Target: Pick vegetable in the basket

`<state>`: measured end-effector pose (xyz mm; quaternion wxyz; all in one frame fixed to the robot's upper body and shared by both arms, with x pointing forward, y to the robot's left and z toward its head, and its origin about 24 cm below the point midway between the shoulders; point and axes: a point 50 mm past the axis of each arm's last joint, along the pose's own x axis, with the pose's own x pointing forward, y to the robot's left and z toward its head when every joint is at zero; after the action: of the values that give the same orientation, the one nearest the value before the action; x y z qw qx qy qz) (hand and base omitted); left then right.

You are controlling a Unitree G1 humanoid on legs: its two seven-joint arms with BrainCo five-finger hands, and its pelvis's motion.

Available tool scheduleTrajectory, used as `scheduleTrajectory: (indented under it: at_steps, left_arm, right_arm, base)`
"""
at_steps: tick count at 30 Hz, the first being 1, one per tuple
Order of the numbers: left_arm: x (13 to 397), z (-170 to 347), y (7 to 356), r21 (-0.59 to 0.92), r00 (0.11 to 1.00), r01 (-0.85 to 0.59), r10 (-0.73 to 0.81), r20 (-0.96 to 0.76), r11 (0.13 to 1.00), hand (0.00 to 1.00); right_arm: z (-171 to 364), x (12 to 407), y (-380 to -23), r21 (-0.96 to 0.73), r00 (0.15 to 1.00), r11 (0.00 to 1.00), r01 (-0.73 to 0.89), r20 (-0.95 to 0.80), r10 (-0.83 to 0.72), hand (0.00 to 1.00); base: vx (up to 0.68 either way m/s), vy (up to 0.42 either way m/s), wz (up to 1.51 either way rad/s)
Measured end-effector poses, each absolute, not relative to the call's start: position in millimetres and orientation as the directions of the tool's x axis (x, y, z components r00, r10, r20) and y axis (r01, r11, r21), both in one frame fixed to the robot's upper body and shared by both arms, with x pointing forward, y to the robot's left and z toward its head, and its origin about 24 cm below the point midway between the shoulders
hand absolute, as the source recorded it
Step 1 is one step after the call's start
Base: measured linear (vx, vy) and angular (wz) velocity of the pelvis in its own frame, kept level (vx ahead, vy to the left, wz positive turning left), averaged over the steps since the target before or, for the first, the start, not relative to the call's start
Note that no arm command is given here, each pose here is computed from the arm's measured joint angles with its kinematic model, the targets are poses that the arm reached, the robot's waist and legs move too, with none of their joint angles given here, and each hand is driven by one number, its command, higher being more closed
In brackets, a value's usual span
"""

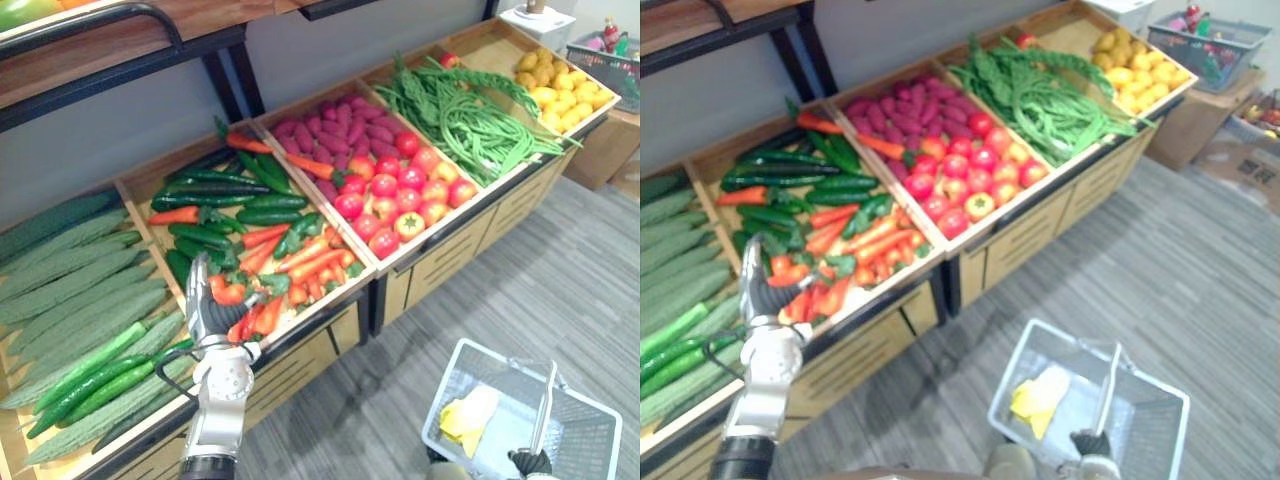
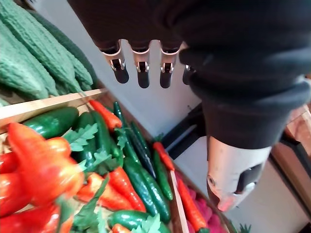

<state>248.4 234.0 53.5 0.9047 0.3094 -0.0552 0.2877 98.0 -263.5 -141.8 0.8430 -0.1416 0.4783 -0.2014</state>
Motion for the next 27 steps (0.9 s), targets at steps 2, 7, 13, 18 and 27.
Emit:
scheduleTrajectory:
  at_steps: [2,7,13,18,27]
  left_arm:
    - [255,63,237,0.524,0.815,-0.577,0.486,0.317,0.626,0.00]
    - [266,76,240,0.541,0.797,-0.603,0.477,0.371,0.586,0.00]
    - [282,82,253,0.614,0.801,-0.592,0.465,0.378,0.522,0.00]
    - [295,90,262,0.670,0.824,-0.558,0.423,0.377,0.489,0.00]
    - [314,92,250,0.765,0.888,-0.452,0.317,0.334,0.460,0.00]
  right_arm:
    - [-140,102,-262,-0.433,0.480,0.881,0.191,-0.742,-0.468,1.00]
    - [-136,115,-262,-0.431,0.515,0.881,0.192,-0.720,-0.465,1.00]
    - [-133,127,-259,-0.427,0.544,0.885,0.185,-0.706,-0.454,1.00]
    - [-130,133,-257,-0.431,0.573,0.885,0.179,-0.686,-0.449,1.00]
    - [-123,145,-257,-0.433,0.619,0.881,0.191,-0.643,-0.450,1.00]
  base:
    - [-0.07,-0.050,-0.13]
    - [-0.06,-0.052,-0.15]
    - [-0.02,-0.047,-0.14]
    - [-0.03,-0.054,-0.12]
    - [-0.03,-0.056,-0.13]
